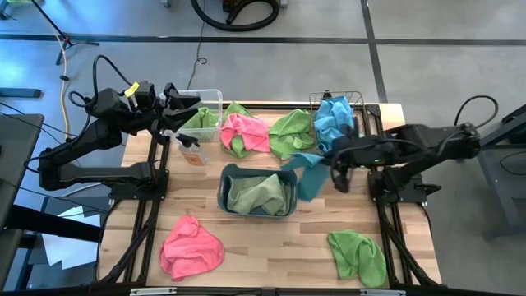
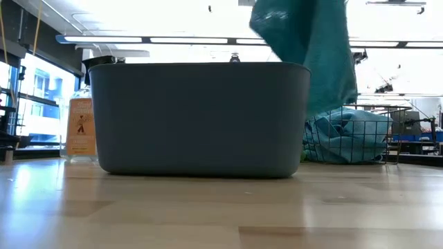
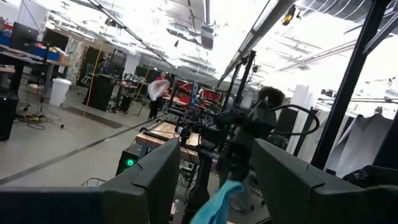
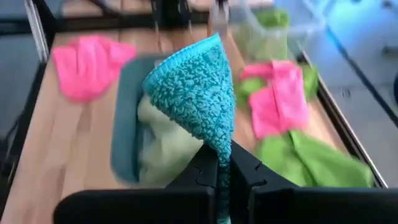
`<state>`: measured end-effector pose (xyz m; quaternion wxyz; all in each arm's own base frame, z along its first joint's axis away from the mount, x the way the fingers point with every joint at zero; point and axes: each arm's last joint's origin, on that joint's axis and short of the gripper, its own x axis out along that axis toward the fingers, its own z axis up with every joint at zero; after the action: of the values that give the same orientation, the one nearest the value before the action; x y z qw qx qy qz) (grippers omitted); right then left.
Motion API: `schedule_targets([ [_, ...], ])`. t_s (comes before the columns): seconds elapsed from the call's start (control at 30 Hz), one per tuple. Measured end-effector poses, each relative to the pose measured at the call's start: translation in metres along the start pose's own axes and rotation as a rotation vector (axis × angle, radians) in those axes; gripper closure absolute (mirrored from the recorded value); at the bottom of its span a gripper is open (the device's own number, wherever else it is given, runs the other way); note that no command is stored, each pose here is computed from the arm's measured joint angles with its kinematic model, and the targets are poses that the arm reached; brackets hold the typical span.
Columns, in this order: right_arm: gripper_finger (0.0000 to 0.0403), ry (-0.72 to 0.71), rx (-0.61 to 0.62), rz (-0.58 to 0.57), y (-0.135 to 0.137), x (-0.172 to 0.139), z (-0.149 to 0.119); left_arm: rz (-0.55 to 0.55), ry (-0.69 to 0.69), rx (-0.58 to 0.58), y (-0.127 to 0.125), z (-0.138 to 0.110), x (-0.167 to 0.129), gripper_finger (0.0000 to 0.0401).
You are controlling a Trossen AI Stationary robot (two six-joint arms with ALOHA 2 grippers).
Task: Sort microfiber towel by color & place in baskets
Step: Put the blue microfiber cloth into the gold wire basket
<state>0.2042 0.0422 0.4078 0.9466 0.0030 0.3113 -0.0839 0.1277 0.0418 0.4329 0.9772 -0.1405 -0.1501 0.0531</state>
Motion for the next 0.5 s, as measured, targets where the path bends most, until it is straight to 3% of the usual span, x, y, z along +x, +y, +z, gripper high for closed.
schedule_targets([
  [0.13,0.0403,-0.241,0.003,0.058,-0.004,0.029,0.012,0.0,-0.001,0.0,0.0,0.0,0.0,0.0211],
  [0.33,0.0403,-0.692,-0.021,0.089,-0.022,0.04,0.037,-0.025,-0.027,0.007,-0.002,0.003,0.0,0.0211],
  [0.5,0.0403,-0.816,-0.024,0.037,-0.04,0.042,0.046,-0.09,-0.011,0.026,-0.003,0.002,0.003,0.0211],
])
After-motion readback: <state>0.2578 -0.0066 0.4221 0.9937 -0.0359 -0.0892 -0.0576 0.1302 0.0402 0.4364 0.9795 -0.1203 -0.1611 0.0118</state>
